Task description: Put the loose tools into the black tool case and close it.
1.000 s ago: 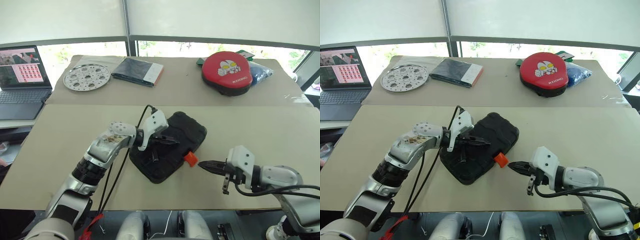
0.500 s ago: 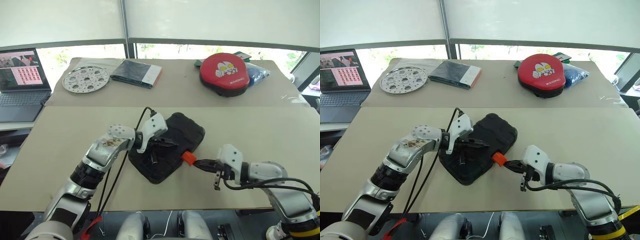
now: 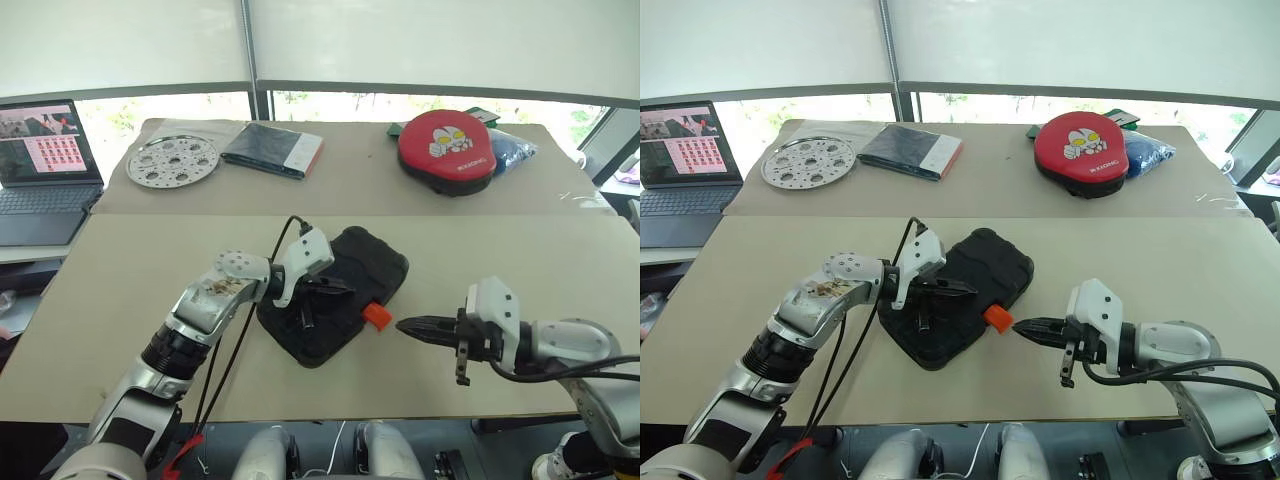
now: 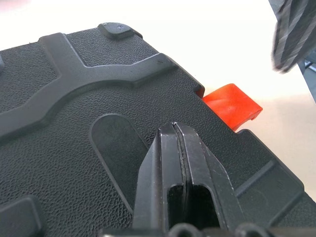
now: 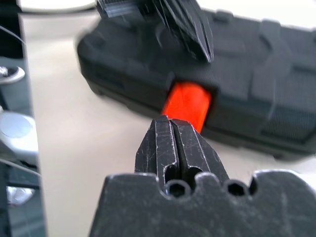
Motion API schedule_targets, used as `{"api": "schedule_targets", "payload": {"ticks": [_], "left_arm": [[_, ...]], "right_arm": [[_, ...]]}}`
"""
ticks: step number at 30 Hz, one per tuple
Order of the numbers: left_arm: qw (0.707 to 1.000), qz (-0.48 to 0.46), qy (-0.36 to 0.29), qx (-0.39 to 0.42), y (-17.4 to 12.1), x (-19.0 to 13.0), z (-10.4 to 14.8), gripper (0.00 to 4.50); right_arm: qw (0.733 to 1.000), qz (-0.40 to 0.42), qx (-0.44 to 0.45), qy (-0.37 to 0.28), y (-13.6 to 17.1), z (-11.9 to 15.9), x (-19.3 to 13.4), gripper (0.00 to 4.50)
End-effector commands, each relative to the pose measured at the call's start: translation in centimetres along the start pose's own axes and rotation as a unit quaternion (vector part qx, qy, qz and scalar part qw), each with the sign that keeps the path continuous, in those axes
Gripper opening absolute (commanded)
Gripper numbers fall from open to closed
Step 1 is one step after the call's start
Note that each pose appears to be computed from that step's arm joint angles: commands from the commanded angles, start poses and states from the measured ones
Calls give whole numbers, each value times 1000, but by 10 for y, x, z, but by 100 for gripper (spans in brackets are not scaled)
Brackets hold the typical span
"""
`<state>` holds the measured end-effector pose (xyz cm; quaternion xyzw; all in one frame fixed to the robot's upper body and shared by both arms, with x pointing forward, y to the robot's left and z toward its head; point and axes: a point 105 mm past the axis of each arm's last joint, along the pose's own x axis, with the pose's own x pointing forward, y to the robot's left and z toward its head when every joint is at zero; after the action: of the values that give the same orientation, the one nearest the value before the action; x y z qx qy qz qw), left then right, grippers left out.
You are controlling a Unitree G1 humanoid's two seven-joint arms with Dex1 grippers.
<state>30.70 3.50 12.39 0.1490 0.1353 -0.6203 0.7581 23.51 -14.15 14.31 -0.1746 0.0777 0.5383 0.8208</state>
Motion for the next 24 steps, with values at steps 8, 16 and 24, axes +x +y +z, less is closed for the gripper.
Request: {"api": "schedule_targets", "payload": {"ticks": [8,16,24], "left_arm": [[996,-3,71,-50,-3,6,-43,3],[996,2,70,-51,-1,5,-43,3],[996,1,71,-53,-1,6,-43,3]], "right_arm": [[999,8,-27,28,-5,-21,28,0],[999,11,-31,21,-5,-27,40,0],[999,-12,-34,2,-7,-22,33,0]]}}
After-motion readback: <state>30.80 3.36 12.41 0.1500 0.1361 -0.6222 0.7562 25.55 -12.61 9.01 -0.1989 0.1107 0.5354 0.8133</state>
